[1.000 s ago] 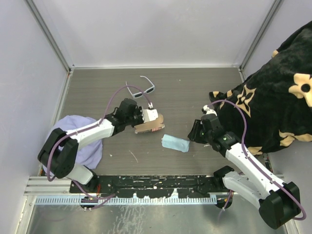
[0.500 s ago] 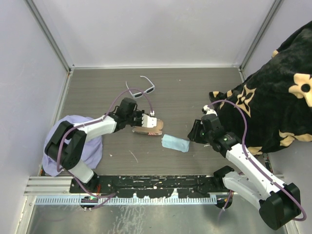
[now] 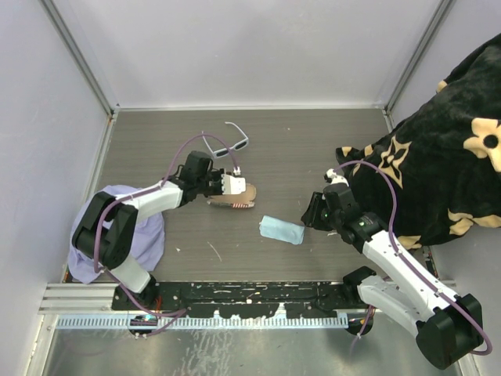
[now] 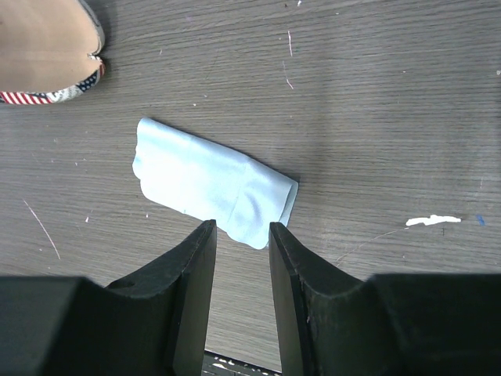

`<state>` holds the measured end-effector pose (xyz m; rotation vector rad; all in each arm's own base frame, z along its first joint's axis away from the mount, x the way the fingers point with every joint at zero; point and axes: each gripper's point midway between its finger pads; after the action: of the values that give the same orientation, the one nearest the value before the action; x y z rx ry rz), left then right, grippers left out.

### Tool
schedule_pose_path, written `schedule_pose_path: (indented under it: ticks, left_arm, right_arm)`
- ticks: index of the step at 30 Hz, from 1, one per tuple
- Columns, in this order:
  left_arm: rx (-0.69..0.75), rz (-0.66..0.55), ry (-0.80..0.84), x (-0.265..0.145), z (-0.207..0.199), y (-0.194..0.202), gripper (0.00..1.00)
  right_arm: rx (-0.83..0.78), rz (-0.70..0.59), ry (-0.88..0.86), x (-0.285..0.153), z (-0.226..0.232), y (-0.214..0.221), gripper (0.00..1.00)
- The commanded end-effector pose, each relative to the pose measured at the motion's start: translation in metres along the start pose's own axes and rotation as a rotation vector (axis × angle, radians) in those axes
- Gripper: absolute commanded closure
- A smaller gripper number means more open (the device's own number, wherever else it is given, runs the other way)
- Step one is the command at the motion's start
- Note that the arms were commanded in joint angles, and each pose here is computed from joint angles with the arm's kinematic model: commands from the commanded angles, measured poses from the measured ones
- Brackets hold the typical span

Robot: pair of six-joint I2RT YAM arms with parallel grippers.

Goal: Organize the sunglasses
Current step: Place the sunglasses case at the center of the board.

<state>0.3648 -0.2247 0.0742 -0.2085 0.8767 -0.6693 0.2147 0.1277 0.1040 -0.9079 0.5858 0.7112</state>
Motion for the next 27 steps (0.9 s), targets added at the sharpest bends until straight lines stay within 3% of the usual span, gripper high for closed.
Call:
schedule_pose_path:
  ticks: [1, 11, 16, 22, 27]
  left_arm:
    - [0.012, -0.043, -0.076, -0.001, 0.025, -0.012, 0.78]
    - [-0.034, -0.072, -0.141, -0.018, 0.042, -0.025, 0.67]
    - [-0.154, -0.094, -0.249, -0.047, 0.067, -0.04, 0.58]
    - [-0.501, -0.089, -0.412, -0.088, 0.086, -0.045, 0.51]
    - [-1.034, 0.093, -0.726, -0.136, 0.091, -0.004, 0.42]
  right_arm:
    - [-0.013, -0.038, -0.047, -0.006, 0.015, -0.015, 0.61]
    - [-0.008, -0.047, -0.051, -0.009, 0.016, -0.016, 0.6]
    - [0.033, -0.061, -0.036, -0.008, 0.016, -0.019, 0.57]
    - [0.073, -0.069, -0.007, -0.004, 0.009, -0.017, 0.54]
    - [0.075, -0.058, -0.013, -0.002, 0.011, -0.016, 0.54]
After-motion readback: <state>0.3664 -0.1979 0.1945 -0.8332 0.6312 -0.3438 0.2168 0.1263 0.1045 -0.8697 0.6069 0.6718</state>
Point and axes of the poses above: each gripper's point midway between its finger pads, its own x axis out along the fingers, its own z axis along the line the jaws close on, y = z × x, and after that the axes turned 12 degrees about x, right-handed
